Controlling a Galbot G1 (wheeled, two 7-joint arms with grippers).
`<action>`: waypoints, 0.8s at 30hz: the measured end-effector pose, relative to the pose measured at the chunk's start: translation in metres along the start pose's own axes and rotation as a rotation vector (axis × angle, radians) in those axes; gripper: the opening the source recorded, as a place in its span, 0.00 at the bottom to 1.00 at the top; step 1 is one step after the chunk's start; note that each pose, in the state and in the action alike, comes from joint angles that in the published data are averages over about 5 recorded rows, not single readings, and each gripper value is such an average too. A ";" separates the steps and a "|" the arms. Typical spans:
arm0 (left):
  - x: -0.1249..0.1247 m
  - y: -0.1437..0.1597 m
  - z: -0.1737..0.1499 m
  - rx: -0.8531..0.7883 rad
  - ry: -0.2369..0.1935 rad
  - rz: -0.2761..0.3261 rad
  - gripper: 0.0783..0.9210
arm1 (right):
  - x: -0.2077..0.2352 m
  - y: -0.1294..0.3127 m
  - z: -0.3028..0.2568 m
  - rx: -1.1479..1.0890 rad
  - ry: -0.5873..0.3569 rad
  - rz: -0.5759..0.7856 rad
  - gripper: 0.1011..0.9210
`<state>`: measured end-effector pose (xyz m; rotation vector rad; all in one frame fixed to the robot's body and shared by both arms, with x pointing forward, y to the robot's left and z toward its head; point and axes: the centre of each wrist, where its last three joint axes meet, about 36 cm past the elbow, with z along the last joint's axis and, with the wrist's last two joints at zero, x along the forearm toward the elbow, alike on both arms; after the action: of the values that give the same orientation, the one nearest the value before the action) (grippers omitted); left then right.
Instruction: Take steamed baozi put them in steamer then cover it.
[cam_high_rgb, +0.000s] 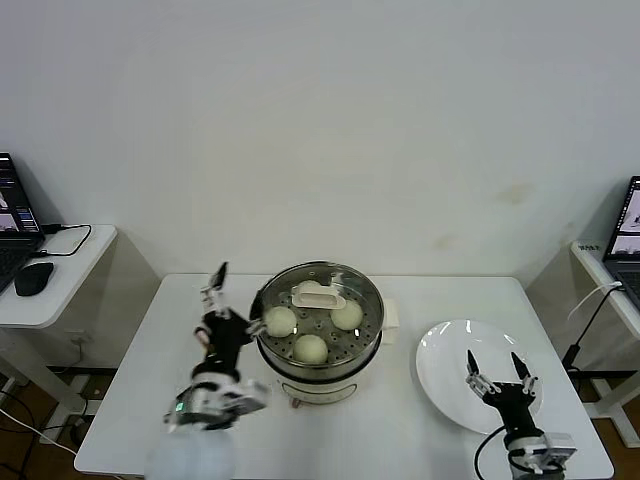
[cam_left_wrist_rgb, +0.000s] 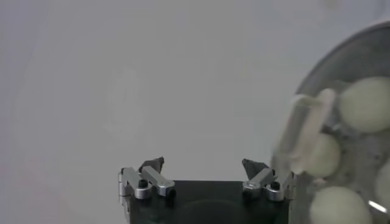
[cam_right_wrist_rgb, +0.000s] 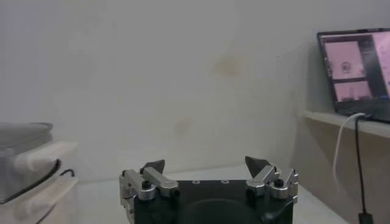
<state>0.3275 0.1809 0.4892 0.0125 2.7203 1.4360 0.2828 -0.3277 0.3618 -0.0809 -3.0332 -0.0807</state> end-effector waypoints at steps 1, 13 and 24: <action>0.003 0.002 0.010 0.030 -0.007 0.001 0.88 | 0.000 0.001 0.001 0.002 0.006 -0.006 0.88; 0.048 -0.015 0.100 0.430 0.018 0.043 0.88 | 0.002 0.009 0.015 0.019 0.076 -0.051 0.88; 0.076 -0.027 0.133 0.662 0.117 0.112 0.88 | 0.012 0.015 0.018 0.047 0.112 -0.059 0.88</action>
<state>0.2602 0.2782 0.3882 0.1166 3.1944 0.5008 0.2701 -0.3114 0.3456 0.0161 -2.9237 -0.0175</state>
